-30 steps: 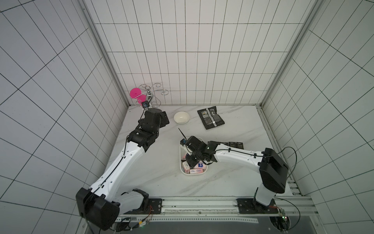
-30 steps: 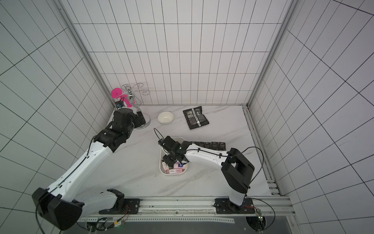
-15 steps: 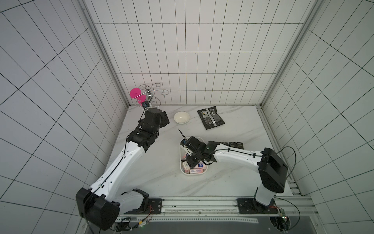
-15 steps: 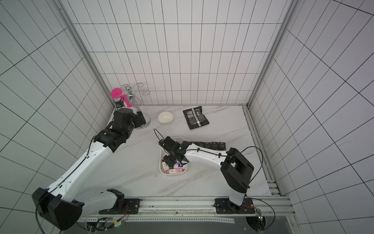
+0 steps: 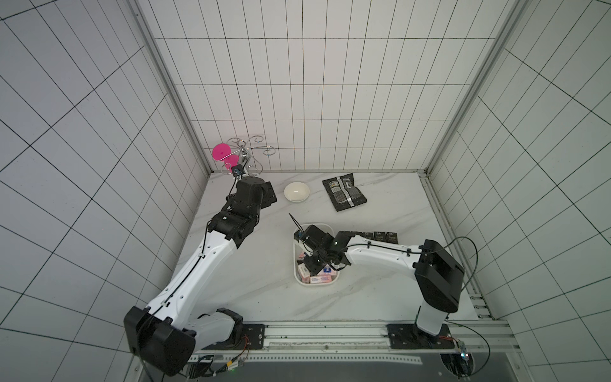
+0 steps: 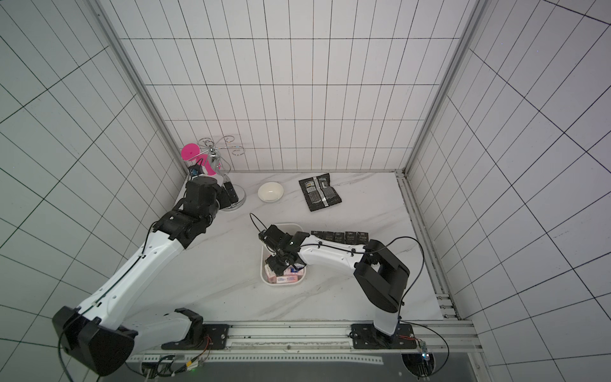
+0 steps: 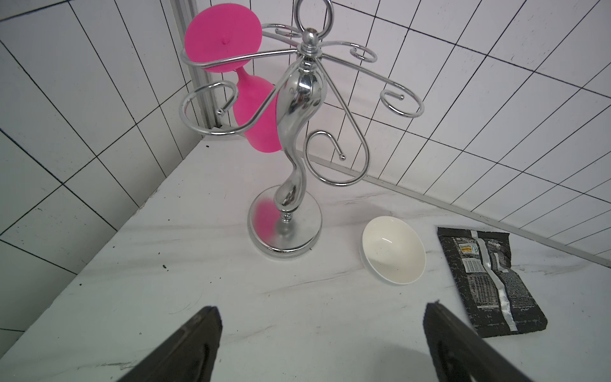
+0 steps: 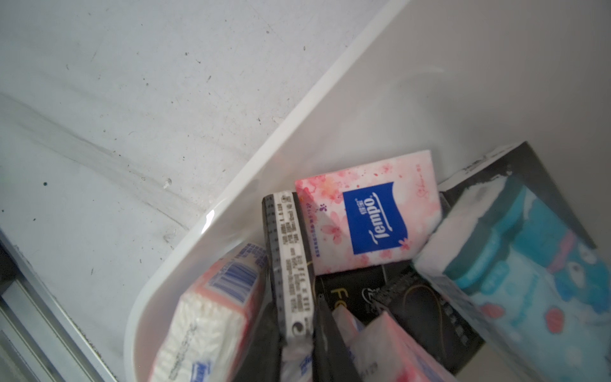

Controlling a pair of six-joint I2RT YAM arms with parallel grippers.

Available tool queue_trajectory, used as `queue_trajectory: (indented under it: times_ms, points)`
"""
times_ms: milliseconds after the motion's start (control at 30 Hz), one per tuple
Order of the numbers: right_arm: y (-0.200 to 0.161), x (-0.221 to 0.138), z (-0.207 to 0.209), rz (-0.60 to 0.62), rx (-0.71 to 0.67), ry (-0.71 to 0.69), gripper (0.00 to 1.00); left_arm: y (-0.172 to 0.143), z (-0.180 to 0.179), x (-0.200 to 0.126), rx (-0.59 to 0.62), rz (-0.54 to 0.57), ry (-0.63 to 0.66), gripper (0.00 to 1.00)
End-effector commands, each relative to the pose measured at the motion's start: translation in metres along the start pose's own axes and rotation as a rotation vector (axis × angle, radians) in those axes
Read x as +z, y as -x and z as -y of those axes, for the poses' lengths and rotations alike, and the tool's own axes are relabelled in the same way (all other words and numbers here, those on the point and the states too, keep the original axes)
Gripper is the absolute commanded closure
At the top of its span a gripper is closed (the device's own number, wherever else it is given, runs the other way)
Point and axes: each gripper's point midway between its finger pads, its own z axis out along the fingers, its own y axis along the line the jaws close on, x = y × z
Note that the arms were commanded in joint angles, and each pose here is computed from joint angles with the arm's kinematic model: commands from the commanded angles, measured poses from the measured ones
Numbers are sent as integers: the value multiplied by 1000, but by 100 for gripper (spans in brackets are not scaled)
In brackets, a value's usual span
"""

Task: Take the pocket tissues out of the storage box
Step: Pick up the pocket tissues from the storage box, then place the pocket tissues at the center of the board.

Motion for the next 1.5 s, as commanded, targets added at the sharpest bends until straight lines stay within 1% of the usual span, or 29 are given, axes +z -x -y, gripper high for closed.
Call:
queue_trajectory:
  times_ms: [0,100,200,367,467,567,633,700,767,1033,1233,1467]
  points:
    - [28,-36,1,112,14,-22,83,6,1,-3,-15,17,-12,1]
    - [38,-56,9,189,42,-47,83,7,2,-3,-19,19,-15,1]
    - [42,-71,25,254,103,-60,84,5,0,-4,-19,19,-16,1]
    - [38,-94,54,340,214,-68,84,4,-3,-4,-17,21,-10,1]
    - [20,-111,85,381,309,-138,84,6,-2,-5,-21,25,-14,1]
    - [-15,-120,118,397,449,-187,83,11,2,-6,-26,29,-26,1]
    - [-38,-123,132,410,517,-203,83,13,6,-6,-32,30,-39,2]
    - [-56,-121,138,404,546,-221,82,11,10,-4,-42,25,-53,1]
    - [-72,-116,141,371,580,-228,82,8,13,-1,-43,17,-61,1]
    - [-111,-80,129,222,667,-175,83,6,23,5,-34,10,-67,1]
    - [-124,-64,123,191,697,-157,83,4,27,9,-40,4,-72,1]
    - [-131,-46,122,128,691,-156,82,3,27,11,-33,5,-69,2]
